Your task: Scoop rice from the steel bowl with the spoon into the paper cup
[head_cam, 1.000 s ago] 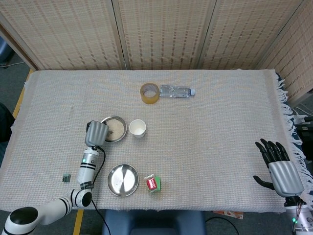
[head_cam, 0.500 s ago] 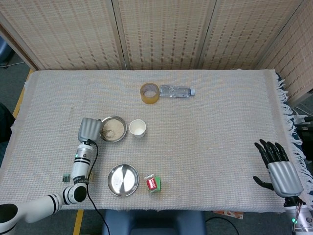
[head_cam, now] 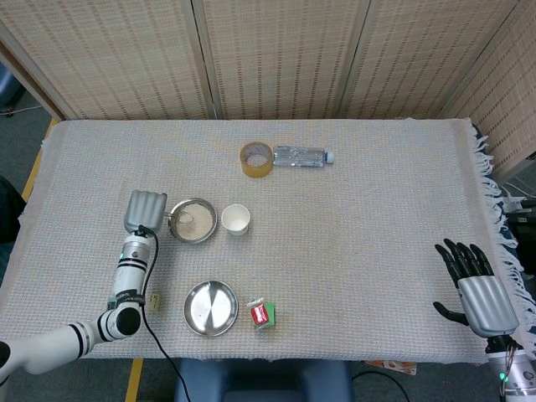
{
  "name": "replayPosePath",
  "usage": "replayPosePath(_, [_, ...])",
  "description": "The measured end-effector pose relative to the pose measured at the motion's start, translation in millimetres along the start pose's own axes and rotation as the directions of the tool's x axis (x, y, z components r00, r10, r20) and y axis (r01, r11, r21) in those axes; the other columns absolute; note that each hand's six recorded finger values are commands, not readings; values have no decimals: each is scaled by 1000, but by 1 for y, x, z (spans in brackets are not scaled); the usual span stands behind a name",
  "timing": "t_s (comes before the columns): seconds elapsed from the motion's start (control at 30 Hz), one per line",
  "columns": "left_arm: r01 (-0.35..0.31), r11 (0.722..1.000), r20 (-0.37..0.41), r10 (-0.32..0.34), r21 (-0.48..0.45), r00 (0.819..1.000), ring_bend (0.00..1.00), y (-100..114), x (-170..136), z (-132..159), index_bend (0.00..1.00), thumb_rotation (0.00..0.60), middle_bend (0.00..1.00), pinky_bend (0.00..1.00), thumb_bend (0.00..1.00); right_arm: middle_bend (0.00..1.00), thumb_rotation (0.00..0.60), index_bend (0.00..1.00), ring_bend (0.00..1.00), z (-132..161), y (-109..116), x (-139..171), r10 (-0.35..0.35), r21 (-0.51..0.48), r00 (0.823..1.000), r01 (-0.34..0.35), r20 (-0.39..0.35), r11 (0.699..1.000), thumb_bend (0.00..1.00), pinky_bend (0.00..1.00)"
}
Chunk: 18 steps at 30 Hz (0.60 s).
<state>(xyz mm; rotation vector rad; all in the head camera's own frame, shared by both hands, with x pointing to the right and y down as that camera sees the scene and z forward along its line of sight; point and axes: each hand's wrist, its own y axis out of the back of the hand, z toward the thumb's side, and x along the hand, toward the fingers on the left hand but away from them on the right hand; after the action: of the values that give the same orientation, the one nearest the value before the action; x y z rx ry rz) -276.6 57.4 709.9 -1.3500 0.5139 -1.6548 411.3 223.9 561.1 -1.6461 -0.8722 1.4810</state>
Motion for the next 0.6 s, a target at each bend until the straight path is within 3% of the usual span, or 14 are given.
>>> replayPosePath(0.37, [43,997,4,-43,-64,999,1000,8,5,-3,771,600,1000,1000,395,0,600,0,0,0,-1,-1,5,2,1000,-5,2,1000,66,0])
replayPosePath(0.6, [75,992,51,-71,-99,996,1000,26,5,13,774,600,1000,1000,395,0,600,0,0,0,-3,-1,12,4,1000,-12,1,1000,66,0])
